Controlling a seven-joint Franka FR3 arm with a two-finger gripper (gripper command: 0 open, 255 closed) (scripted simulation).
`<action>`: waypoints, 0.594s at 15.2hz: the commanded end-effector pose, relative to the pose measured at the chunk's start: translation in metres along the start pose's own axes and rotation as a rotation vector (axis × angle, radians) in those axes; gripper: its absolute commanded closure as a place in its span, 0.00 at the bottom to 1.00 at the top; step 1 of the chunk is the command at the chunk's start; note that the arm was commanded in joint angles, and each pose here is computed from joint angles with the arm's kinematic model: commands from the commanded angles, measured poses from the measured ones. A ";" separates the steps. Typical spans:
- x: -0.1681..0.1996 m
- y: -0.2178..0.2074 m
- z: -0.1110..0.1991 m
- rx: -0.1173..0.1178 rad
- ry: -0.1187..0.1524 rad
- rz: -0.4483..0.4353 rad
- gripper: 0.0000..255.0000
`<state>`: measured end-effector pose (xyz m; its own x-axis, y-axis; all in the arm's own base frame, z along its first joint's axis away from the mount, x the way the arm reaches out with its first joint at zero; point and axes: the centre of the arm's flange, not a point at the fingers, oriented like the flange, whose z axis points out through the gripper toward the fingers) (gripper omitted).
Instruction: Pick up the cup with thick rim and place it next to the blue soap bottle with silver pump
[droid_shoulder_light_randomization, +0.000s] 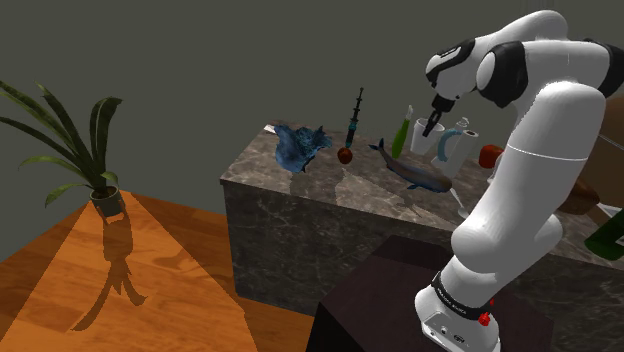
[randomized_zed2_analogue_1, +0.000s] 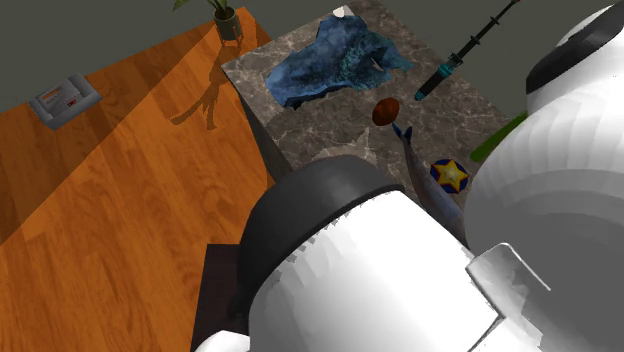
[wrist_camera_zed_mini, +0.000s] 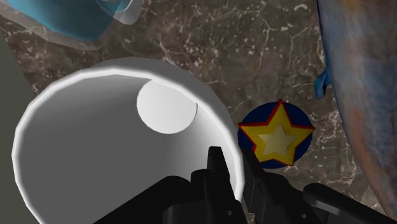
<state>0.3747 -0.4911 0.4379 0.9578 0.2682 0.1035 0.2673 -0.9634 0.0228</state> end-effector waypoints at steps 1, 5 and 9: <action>-0.001 0.001 0.011 -0.001 0.000 0.000 1.00; -0.003 0.000 0.032 -0.001 0.000 0.000 1.00; -0.005 0.000 0.050 -0.001 0.000 0.000 1.00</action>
<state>0.3764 -0.4919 0.3907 0.9577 0.2684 0.1034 0.2676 -0.9633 0.0226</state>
